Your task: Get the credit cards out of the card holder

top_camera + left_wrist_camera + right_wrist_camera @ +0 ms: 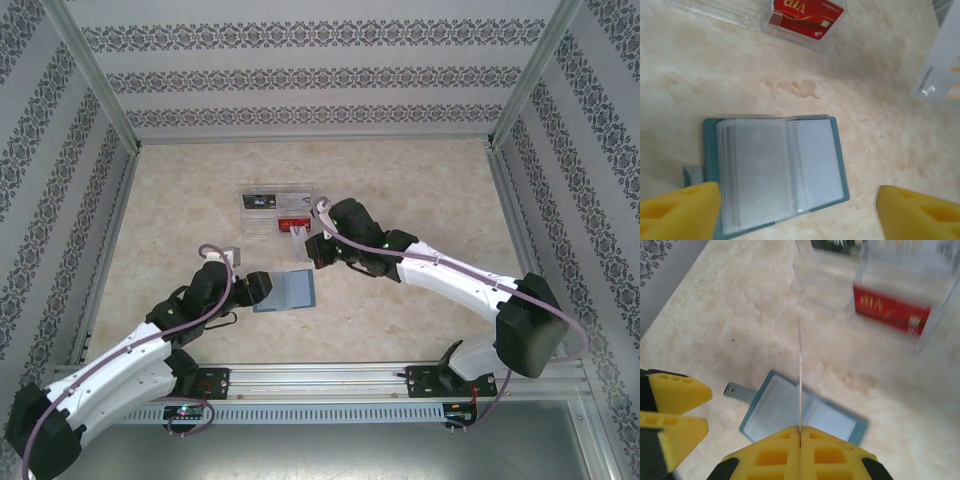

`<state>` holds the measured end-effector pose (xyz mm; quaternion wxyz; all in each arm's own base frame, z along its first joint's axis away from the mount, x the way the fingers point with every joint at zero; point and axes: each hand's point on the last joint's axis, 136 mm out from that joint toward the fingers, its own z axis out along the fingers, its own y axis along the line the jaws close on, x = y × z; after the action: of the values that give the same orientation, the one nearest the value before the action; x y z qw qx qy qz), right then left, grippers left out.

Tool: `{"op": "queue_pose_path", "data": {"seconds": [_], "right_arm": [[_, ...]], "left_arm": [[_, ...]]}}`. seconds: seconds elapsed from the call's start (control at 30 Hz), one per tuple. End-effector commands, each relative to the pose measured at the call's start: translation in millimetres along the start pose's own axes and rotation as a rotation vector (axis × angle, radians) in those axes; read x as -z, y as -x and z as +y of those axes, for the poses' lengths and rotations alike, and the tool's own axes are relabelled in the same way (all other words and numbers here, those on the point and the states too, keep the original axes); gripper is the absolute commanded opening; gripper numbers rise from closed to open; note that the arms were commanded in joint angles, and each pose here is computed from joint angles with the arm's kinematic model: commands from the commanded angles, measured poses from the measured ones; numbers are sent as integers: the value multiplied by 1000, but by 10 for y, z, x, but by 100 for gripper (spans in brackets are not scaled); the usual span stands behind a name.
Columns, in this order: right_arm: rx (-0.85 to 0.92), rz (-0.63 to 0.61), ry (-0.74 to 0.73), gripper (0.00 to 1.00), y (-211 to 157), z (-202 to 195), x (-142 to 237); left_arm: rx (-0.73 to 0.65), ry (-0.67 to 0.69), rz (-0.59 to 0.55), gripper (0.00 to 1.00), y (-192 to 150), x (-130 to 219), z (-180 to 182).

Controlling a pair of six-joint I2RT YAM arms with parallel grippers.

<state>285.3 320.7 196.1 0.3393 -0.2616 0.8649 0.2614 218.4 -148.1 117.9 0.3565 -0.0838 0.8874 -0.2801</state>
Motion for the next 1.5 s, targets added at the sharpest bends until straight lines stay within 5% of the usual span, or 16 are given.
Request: {"op": "queue_pose_path", "data": {"seconds": [0.0, 0.23, 0.57, 0.93, 1.47], "right_arm": [[311, 81, -102, 0, -68, -139, -60], [693, 83, -264, 0, 280, -249, -213], [1142, 282, -482, 0, 494, -679, -701], [1167, 311, -479, 0, 783, -883, -921], [1151, 381, -408, 0, 507, -914, -1196]], "left_arm": [[-23, 45, 12, 97, -94, 63, 138], [-25, 49, -26, 100, -82, 182, 206], [-27, 66, -66, 100, -74, 316, 308], [-28, 95, -89, 100, -52, 382, 381], [-31, 108, -89, 100, -77, 367, 428]]}}
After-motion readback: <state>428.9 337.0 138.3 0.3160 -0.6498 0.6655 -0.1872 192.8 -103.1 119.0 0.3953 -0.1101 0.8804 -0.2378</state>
